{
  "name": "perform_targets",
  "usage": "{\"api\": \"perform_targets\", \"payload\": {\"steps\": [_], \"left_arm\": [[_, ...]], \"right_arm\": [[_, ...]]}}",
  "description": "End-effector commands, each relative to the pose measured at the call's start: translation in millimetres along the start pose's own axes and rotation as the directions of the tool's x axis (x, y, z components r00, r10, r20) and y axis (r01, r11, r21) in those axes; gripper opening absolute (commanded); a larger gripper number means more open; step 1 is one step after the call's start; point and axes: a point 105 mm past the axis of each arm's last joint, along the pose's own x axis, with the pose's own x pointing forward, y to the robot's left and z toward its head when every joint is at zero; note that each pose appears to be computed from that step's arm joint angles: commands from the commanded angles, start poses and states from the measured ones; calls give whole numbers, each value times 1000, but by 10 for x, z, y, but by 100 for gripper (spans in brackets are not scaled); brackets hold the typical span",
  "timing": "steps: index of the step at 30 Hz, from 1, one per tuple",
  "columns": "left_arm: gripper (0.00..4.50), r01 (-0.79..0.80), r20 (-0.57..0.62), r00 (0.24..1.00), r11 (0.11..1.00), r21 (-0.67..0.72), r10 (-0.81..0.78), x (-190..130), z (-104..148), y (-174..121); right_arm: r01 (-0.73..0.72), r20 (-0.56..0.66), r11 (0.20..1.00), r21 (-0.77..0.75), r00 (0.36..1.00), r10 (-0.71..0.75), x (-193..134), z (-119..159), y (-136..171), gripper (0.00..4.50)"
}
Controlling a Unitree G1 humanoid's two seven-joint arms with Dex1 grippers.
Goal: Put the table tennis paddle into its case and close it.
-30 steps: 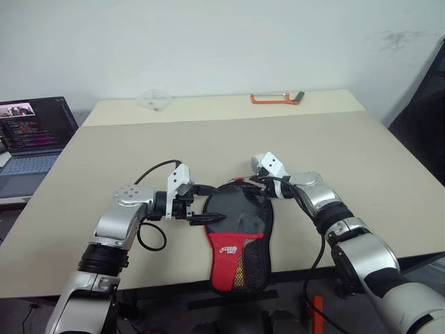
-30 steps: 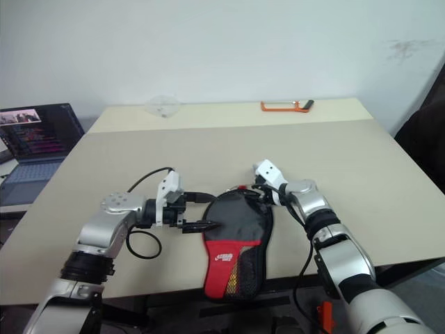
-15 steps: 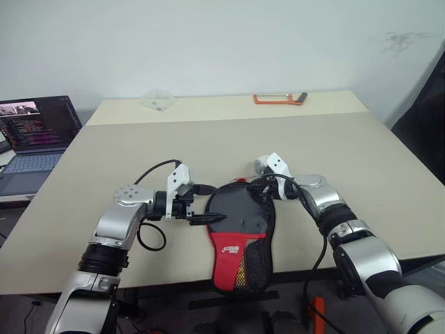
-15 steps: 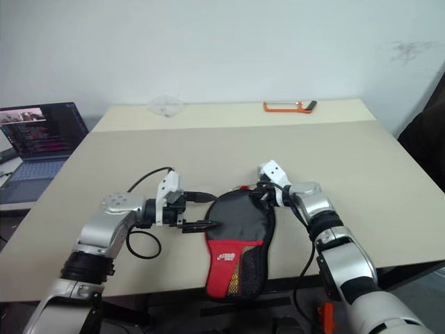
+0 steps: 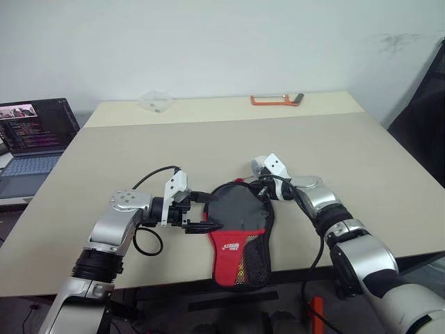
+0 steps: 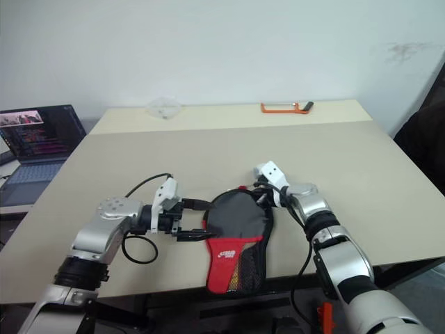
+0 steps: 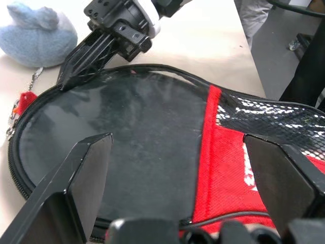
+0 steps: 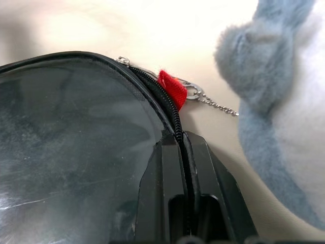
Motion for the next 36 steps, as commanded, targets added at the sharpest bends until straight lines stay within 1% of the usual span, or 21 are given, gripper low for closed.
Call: {"api": "perform_targets", "payload": {"steps": [1,7,17,26,36], "left_arm": [[450,14,13,1000,999,38,-14,-14,95,-38],[450,7,7,1000,999,39,-7,-14,89,-27],[450,6,3,1000,999,43,-6,-8,76,-22],[450,7,-1,1000,999,46,-7,-1,58,-15],[450,5,-3,1000,999,50,-5,18,43,-5]], "right_arm": [[36,39,999,-33,999,-35,23,181,-42,1],[38,50,998,-45,998,-36,73,235,-10,1],[64,110,995,-75,992,-55,110,449,-8,1],[74,131,994,-76,989,-64,105,516,-23,1],[76,134,995,-67,989,-67,117,511,-13,1]]}}
